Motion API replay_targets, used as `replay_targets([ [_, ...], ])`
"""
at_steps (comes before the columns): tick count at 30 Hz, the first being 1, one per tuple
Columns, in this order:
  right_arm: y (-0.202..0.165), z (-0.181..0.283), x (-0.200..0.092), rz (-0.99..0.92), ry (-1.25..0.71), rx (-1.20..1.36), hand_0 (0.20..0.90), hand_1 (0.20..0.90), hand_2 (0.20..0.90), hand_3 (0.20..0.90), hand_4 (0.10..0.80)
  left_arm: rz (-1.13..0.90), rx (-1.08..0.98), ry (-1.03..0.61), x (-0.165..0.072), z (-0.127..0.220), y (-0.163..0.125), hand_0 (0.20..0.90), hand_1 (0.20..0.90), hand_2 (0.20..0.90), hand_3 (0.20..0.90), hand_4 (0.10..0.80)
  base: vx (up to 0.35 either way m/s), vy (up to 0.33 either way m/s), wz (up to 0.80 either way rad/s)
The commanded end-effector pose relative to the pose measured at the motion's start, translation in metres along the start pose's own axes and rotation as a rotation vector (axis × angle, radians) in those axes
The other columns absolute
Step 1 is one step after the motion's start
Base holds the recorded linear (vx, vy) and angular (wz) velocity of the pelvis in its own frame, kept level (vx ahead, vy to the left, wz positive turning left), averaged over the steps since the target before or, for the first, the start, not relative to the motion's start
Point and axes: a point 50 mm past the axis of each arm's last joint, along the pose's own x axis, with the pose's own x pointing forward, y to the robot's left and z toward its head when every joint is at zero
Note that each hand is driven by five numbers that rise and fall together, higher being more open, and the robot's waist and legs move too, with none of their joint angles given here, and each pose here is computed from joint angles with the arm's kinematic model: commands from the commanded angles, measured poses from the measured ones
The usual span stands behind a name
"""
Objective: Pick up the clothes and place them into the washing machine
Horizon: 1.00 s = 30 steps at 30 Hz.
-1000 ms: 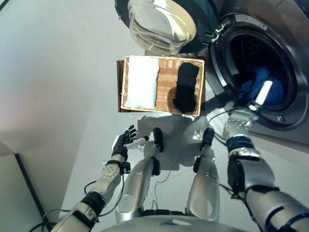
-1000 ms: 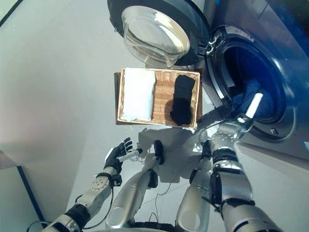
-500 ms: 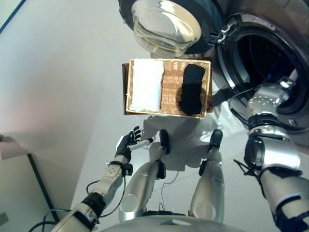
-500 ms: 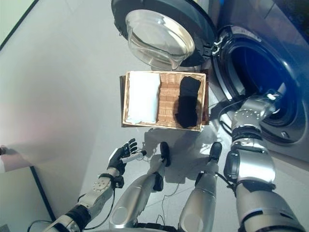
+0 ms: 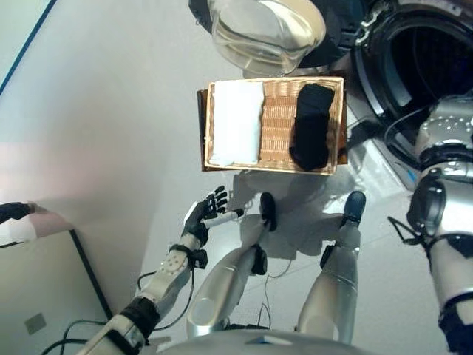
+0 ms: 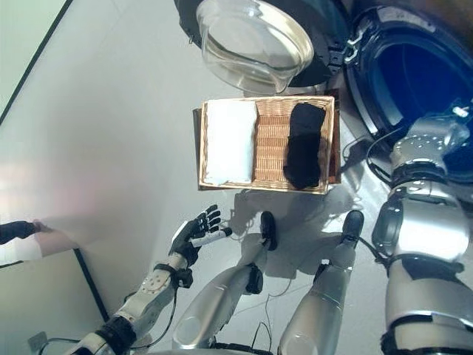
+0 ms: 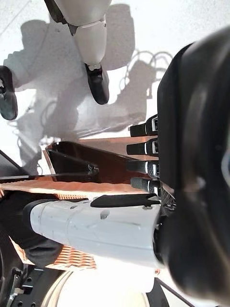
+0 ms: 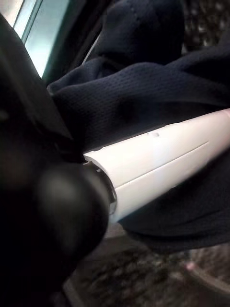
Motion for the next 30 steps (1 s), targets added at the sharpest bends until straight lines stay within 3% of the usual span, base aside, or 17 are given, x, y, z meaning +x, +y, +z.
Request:
replay_targets([
  [1, 0.096, 0.094, -0.024, 0.325, -0.300, -0.009, 0.200, 0.200, 0.200, 0.200, 0.300, -0.024, -0.011, -0.124, -0.005, 0.022, 0.000, 0.900, 0.900, 0.900, 0.900, 0.800, 0.000, 0.000, 0.00],
  [5, 0.102, 0.098, -0.026, 0.340, -0.319, -0.084, 0.200, 0.200, 0.200, 0.200, 0.300, -0.012, -0.012, -0.156, -0.005, 0.028, 0.002, 0.900, 0.900, 0.900, 0.900, 0.800, 0.000, 0.000, 0.00],
  [6, 0.103, 0.098, -0.026, 0.341, -0.320, -0.085, 0.249, 0.249, 0.249, 0.249, 0.335, -0.013, -0.013, -0.157, -0.005, 0.029, 0.002, 0.900, 0.900, 0.900, 0.900, 0.800, 0.000, 0.000, 0.00],
  [7, 0.099, 0.097, -0.023, 0.308, -0.324, -0.131, 0.900, 0.900, 0.900, 0.900, 0.800, -0.002, -0.009, -0.153, -0.004, 0.028, 0.004, 0.900, 0.900, 0.900, 0.900, 0.800, 0.000, 0.000, 0.00],
  [26, 0.097, 0.065, -0.025, 0.296, -0.273, -0.243, 0.900, 0.900, 0.900, 0.900, 0.800, 0.063, -0.019, -0.162, -0.001, 0.033, 0.014, 0.900, 0.900, 0.900, 0.900, 0.800, 0.002, 0.002, 0.01],
  [30, 0.096, 0.054, -0.026, 0.304, -0.333, -0.466, 0.900, 0.900, 0.900, 0.900, 0.800, 0.078, -0.014, -0.179, -0.003, 0.037, 0.018, 0.900, 0.900, 0.900, 0.900, 0.800, -0.008, 0.002, 0.00],
])
